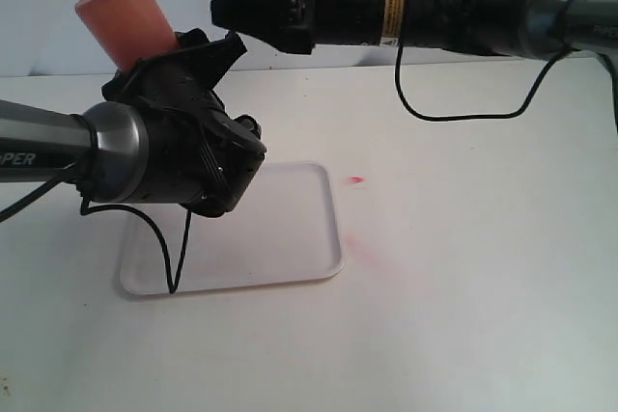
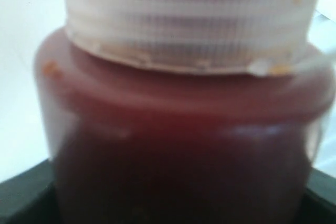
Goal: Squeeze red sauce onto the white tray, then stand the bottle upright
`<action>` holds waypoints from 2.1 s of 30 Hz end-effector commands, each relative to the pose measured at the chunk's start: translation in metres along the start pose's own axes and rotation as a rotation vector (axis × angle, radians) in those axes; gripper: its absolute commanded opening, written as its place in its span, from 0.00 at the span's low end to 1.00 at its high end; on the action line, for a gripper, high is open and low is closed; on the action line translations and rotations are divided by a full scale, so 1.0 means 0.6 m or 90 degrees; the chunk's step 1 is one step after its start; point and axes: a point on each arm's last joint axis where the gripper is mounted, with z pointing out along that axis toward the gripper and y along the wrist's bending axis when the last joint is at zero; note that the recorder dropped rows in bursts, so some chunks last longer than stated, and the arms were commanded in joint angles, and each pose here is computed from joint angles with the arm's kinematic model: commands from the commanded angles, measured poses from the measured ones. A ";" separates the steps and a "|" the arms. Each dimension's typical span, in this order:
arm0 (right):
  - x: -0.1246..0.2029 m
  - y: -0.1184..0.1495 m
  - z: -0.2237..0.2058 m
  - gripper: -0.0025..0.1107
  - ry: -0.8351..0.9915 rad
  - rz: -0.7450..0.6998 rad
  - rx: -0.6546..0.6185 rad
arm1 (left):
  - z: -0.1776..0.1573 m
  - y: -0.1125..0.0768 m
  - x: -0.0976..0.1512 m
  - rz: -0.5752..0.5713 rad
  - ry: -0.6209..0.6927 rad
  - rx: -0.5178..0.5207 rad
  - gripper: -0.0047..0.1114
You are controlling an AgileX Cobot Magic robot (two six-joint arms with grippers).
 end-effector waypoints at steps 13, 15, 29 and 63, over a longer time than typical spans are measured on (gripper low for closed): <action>-0.041 0.044 0.081 0.94 0.144 -0.155 0.169 | -0.004 0.005 0.013 -0.003 0.039 -0.020 0.04; -0.047 0.045 0.082 0.94 0.145 -0.139 0.163 | -0.004 0.005 0.014 -0.002 0.039 -0.020 0.04; -0.095 -0.004 0.050 0.94 0.125 -0.004 0.048 | -0.005 0.006 0.014 -0.004 0.039 -0.022 0.04; -0.077 -0.081 0.047 0.94 0.090 0.047 0.038 | -0.010 0.031 0.031 -0.014 0.048 -0.037 0.04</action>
